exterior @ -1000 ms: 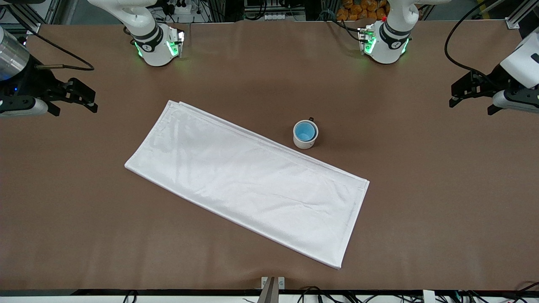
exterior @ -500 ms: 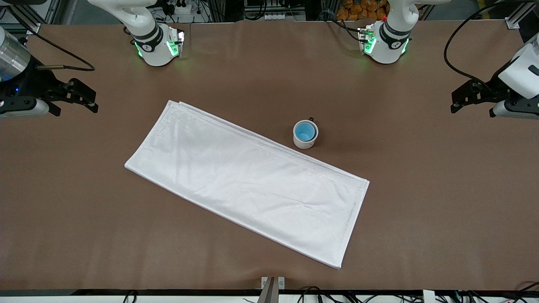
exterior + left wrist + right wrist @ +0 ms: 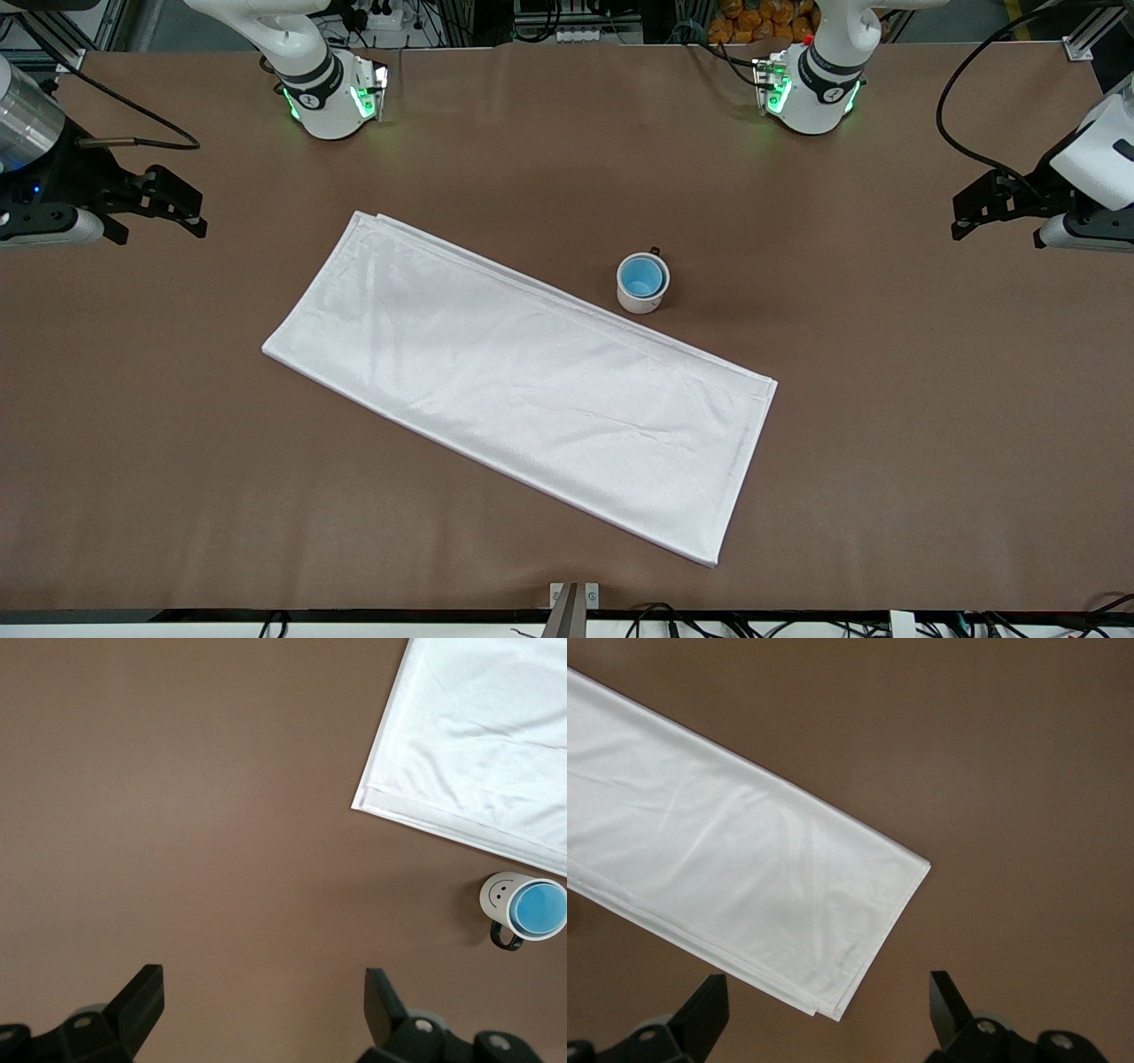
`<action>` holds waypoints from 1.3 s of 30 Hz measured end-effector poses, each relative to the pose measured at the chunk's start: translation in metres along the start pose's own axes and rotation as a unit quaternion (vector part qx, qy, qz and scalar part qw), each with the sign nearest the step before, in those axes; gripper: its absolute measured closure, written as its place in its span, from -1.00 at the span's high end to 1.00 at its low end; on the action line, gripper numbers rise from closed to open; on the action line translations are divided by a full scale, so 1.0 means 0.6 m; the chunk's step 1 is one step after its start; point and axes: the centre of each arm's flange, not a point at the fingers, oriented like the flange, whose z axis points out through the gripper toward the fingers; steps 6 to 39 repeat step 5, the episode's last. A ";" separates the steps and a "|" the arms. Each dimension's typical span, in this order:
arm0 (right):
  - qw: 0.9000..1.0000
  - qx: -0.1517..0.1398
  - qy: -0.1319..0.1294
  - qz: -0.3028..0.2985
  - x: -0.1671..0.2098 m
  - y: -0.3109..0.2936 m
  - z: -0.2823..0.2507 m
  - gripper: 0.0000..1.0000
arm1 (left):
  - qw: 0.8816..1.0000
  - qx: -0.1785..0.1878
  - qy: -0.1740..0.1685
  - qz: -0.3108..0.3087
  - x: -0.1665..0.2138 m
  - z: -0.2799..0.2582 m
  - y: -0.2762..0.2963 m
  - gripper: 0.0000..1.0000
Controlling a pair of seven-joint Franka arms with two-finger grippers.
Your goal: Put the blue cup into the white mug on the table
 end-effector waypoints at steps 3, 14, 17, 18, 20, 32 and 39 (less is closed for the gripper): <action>1.000 0.000 0.000 0.000 0.000 0.000 0.000 1.00 | 1.000 0.000 0.000 0.000 0.000 0.000 0.000 1.00; 1.000 0.000 0.000 0.000 0.000 0.000 0.000 1.00 | 1.000 0.000 0.000 0.000 0.000 0.000 0.000 1.00; 1.000 0.000 0.000 0.000 0.000 0.000 0.000 1.00 | 1.000 0.000 0.000 0.000 0.000 0.000 0.000 1.00; 1.000 0.000 0.000 0.000 0.000 0.000 0.000 1.00 | 1.000 0.000 0.000 0.000 0.000 0.000 0.000 1.00; 1.000 0.000 0.000 0.000 0.000 0.000 0.000 1.00 | 1.000 0.000 0.000 0.000 0.000 0.000 0.000 1.00; 1.000 0.000 0.000 0.000 0.000 0.000 0.000 1.00 | 1.000 0.000 0.000 0.000 0.000 0.000 0.000 1.00; 1.000 0.000 0.000 0.000 0.000 0.000 0.000 1.00 | 1.000 0.000 0.000 0.000 0.000 0.000 0.000 1.00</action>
